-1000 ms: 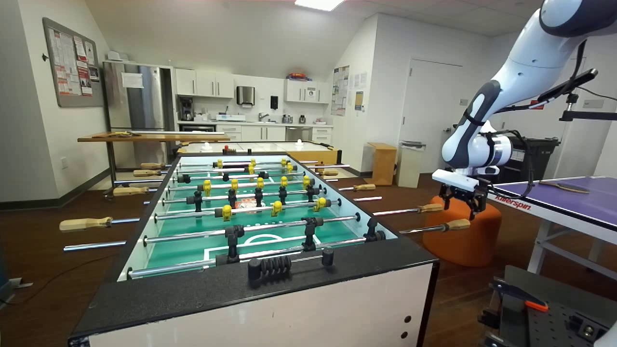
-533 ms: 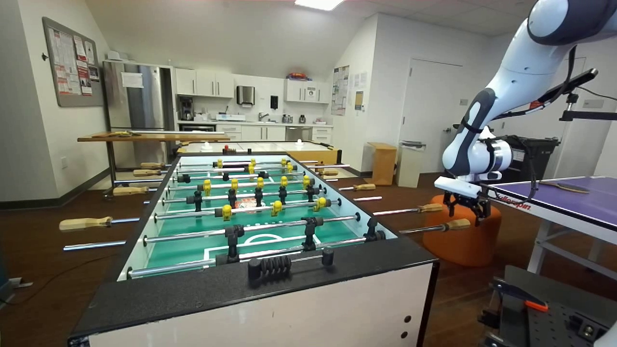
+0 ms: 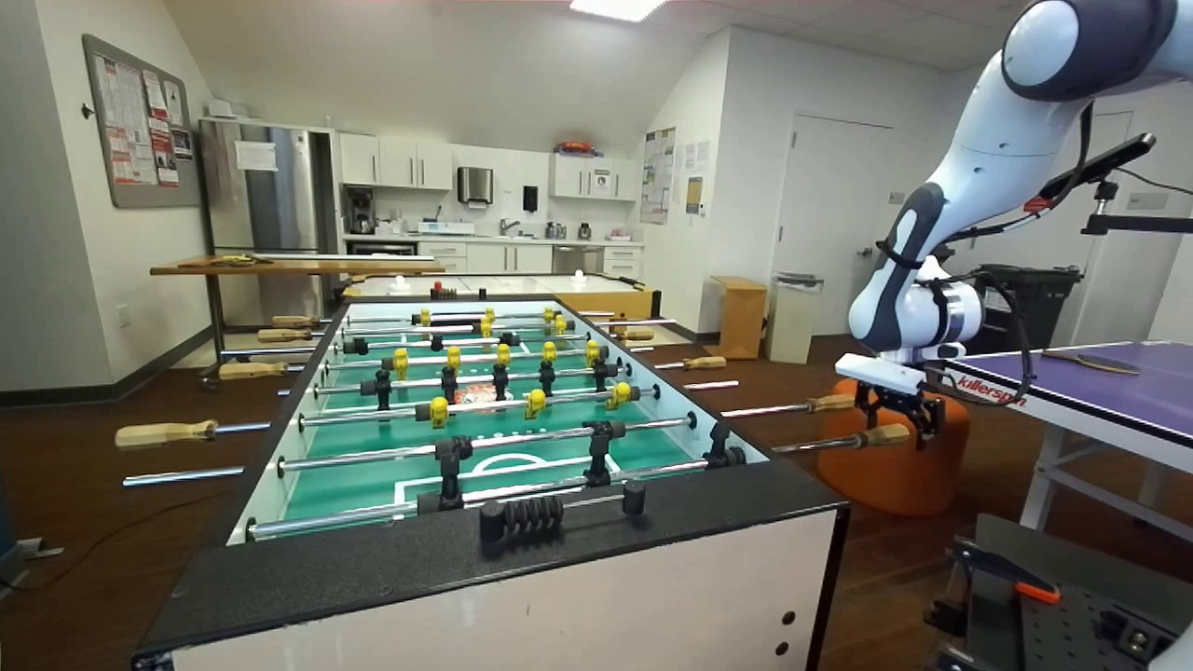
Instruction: Push in the first rod of the football table.
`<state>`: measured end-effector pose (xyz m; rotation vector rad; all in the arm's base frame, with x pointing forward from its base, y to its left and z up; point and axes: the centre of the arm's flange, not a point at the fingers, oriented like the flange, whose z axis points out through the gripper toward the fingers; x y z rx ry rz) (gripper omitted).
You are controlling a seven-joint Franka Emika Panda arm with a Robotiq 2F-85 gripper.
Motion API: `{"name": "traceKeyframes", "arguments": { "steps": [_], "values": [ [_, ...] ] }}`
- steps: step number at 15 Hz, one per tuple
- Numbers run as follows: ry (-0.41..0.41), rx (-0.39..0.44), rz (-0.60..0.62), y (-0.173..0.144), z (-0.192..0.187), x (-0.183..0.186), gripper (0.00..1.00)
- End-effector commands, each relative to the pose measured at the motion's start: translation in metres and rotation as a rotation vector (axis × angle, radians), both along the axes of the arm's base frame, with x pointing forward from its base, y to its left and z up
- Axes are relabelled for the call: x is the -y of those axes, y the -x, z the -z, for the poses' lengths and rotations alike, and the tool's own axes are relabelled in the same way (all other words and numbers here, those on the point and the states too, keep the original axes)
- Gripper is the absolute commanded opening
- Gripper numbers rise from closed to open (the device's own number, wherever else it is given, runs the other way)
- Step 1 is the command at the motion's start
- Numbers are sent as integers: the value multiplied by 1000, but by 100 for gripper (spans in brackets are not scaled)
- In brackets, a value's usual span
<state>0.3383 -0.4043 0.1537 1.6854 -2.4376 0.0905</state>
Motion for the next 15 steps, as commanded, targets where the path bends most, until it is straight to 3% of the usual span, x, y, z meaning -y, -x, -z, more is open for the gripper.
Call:
{"name": "traceKeyframes", "arguments": {
  "steps": [1,8,15],
  "values": [
    [13,15,19,-3,3,-2,68],
    [56,40,26,-4,-8,-2,17],
    [44,54,-13,-17,-17,-22,17]
  ]
}}
